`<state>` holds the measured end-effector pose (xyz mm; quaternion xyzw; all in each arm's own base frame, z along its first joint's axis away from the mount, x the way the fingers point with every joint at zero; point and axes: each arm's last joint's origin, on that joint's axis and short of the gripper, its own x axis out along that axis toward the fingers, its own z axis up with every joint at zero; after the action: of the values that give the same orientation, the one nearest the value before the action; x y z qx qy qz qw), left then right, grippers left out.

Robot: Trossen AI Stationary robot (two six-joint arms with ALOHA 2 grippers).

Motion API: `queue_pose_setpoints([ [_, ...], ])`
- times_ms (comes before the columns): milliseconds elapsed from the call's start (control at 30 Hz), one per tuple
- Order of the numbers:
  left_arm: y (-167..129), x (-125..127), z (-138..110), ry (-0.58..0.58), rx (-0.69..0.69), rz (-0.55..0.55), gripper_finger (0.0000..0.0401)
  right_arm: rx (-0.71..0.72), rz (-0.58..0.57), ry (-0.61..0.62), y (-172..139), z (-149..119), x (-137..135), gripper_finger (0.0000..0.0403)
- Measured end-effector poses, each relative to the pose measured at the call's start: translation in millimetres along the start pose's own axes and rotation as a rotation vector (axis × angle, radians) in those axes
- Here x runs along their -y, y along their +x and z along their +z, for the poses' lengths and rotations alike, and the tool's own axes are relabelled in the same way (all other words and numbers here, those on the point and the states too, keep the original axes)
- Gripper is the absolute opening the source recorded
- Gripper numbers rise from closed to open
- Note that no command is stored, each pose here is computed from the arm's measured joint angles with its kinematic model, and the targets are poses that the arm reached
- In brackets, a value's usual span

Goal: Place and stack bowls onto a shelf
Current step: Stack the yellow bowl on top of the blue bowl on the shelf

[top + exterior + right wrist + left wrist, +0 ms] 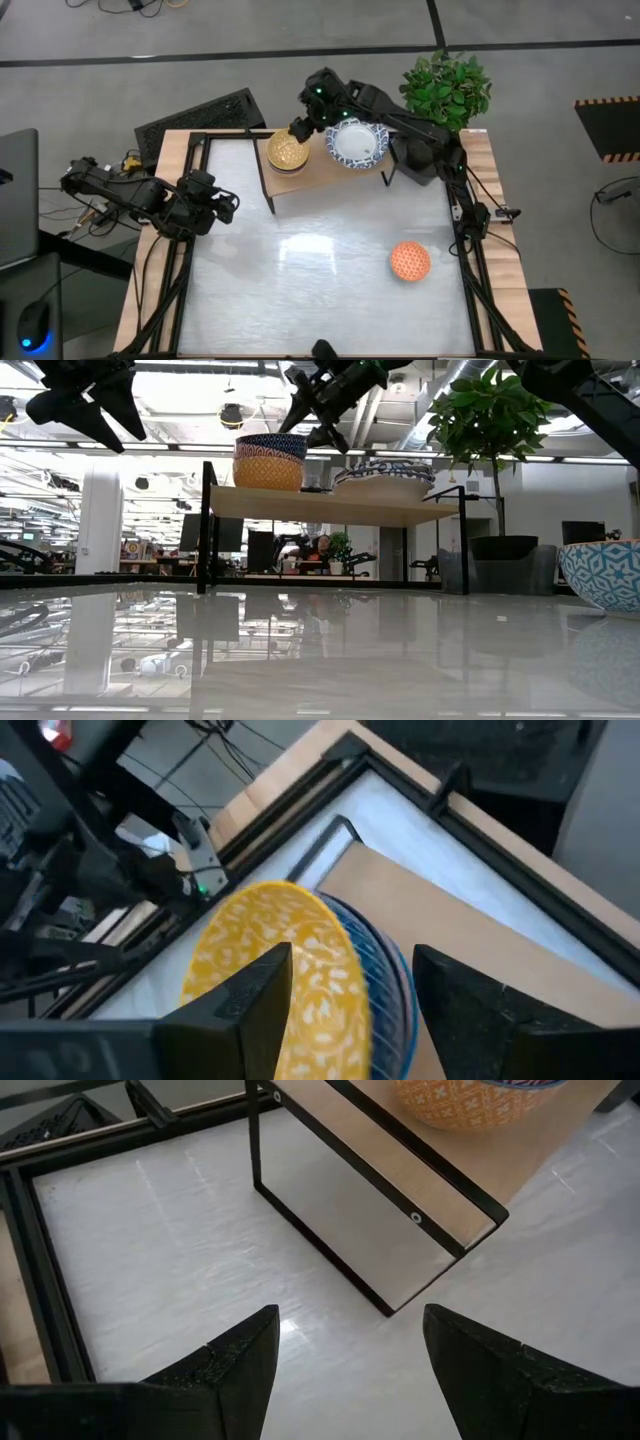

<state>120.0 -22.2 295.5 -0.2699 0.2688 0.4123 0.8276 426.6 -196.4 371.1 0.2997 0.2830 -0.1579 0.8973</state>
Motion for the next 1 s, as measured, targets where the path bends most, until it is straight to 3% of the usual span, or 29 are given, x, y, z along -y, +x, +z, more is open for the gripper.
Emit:
queue_pose_setpoints([
  [267, 0, 0, 0, -0.007, 0.015, 0.004, 0.0232, 0.043, 0.017, -0.092, -25, 5, -10, 0.0202],
  [567, 0, 0, 1, -0.006, 0.022, 0.007, 0.0232, 0.015, 0.026, -0.139, -19, 2, -7, 0.0062],
  [700, 0, 0, 1, -0.006, 0.022, 0.007, 0.0232, 0.010, 0.022, -0.153, -17, 2, -5, 0.0020],
  [833, 0, 0, 1, -0.006, 0.023, 0.007, 0.0232, 0.011, 0.025, -0.159, -18, 3, -3, 0.0017],
  [1000, 0, 0, 1, -0.006, 0.024, 0.007, 0.0232, 0.004, 0.022, -0.157, -18, 2, -3, 0.0047],
])
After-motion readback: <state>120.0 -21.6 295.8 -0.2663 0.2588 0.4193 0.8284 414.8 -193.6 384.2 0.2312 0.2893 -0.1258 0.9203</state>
